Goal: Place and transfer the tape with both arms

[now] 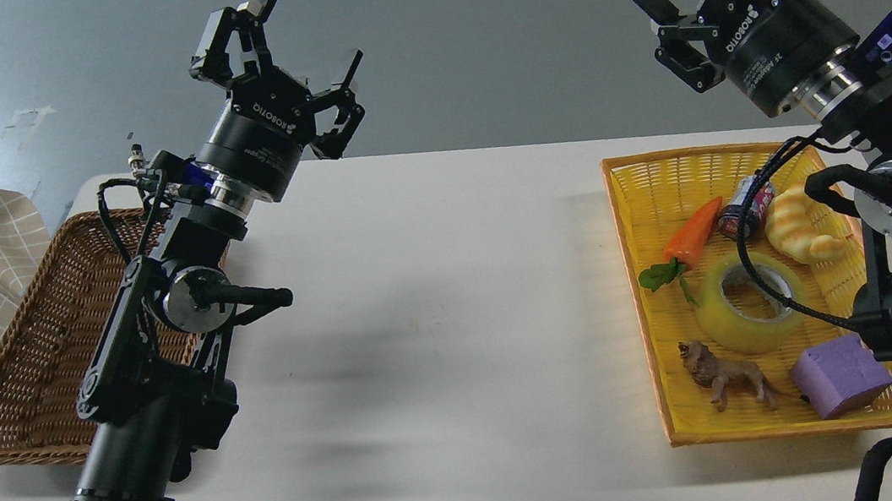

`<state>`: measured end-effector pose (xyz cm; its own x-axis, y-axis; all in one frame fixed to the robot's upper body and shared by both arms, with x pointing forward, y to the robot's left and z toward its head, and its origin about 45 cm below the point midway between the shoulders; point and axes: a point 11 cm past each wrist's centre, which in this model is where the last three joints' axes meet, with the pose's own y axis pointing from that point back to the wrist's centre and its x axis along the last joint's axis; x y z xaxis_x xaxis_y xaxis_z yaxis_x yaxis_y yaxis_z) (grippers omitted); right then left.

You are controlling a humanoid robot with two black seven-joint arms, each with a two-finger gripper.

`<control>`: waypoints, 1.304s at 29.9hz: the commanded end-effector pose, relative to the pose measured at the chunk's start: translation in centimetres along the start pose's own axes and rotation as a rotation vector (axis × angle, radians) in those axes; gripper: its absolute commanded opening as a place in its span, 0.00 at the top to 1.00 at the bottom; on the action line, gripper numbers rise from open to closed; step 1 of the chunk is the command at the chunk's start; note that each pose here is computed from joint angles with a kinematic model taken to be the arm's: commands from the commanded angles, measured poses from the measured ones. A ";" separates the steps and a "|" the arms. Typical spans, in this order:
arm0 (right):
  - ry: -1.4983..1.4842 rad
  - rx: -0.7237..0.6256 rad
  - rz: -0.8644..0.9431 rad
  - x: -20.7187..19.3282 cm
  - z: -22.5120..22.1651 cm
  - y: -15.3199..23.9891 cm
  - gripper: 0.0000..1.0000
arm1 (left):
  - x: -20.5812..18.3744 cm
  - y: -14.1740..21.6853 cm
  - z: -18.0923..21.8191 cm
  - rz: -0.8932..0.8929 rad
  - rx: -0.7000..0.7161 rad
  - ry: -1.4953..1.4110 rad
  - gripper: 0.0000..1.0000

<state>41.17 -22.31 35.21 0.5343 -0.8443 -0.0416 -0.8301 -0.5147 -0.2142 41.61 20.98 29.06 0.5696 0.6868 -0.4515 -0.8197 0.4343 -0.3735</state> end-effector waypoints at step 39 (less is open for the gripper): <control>-0.004 -0.013 -0.008 -0.2 0.5 0.1 0.00 | 0.1 0.0 0.1 0.005 -0.013 0.014 0.02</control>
<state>41.09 -22.15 34.68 0.5396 -0.8408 -0.0444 -0.8291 -0.5215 -0.2015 41.62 21.16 29.03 0.5653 0.6816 -0.4645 -0.8225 0.4232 -0.3799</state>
